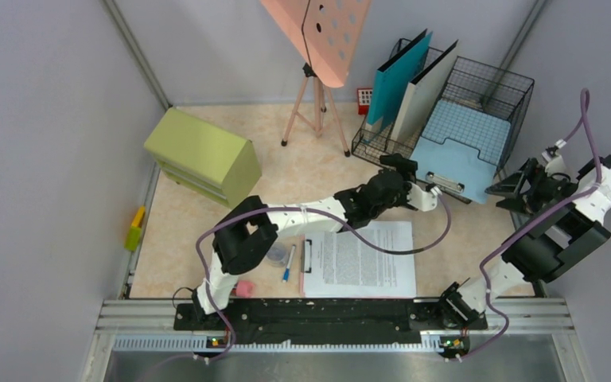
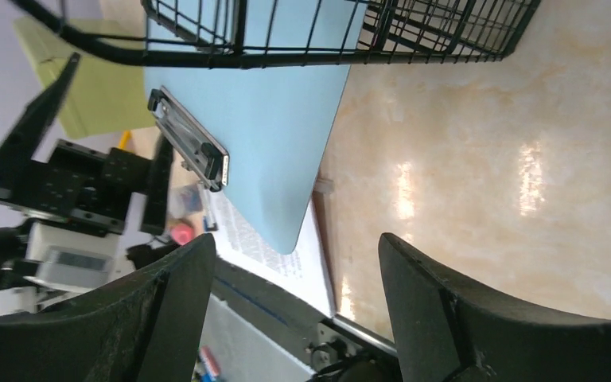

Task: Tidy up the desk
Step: Place the folder in the storage box.

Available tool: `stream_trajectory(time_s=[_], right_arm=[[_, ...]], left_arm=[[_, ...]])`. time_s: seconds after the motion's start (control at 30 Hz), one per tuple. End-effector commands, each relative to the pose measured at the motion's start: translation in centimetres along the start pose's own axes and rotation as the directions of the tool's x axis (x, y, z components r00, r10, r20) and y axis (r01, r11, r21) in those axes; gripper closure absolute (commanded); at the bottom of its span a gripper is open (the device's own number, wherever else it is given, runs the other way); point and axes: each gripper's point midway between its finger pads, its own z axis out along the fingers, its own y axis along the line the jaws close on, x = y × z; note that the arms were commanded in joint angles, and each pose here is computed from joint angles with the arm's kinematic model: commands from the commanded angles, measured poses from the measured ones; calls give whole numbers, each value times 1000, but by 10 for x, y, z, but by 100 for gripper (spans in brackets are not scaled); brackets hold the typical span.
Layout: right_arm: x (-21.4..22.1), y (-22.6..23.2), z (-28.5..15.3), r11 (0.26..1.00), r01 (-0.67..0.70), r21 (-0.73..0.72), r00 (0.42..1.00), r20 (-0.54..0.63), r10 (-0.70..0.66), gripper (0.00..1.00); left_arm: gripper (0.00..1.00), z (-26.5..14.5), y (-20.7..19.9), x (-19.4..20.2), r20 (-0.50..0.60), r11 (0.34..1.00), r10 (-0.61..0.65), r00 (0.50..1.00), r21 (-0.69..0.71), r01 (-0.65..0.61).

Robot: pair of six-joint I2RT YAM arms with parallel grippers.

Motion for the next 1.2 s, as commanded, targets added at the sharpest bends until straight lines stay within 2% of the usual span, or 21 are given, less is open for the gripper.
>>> stream_trajectory(time_s=[0.0, 0.17, 0.33, 0.7, 0.93, 1.17], right_arm=[[-1, 9, -19, 969, 226, 104, 974, -9, -226, 26], [18, 25, 3, 924, 375, 71, 923, -123, -365, 28], [35, 38, 16, 893, 450, 33, 880, -186, -436, 28], [62, 63, 42, 867, 495, -65, 828, -268, -493, 28], [71, 45, 41, 861, 509, -7, 815, -317, -485, 27], [83, 45, 29, 814, 581, 3, 762, -353, -543, 25]], left_arm=[[11, -33, 42, -8, -2, 992, -115, 993, -54, 115], [10, -56, 40, 2, -59, 983, -183, 981, -13, 182], [9, -77, 28, 17, -139, 969, -236, 962, 46, 244], [9, -96, 25, 42, -232, 936, -322, 918, 64, 345], [8, -98, 22, 50, -253, 922, -357, 899, 61, 383], [8, -100, 20, 54, -268, 906, -389, 881, 63, 419]])
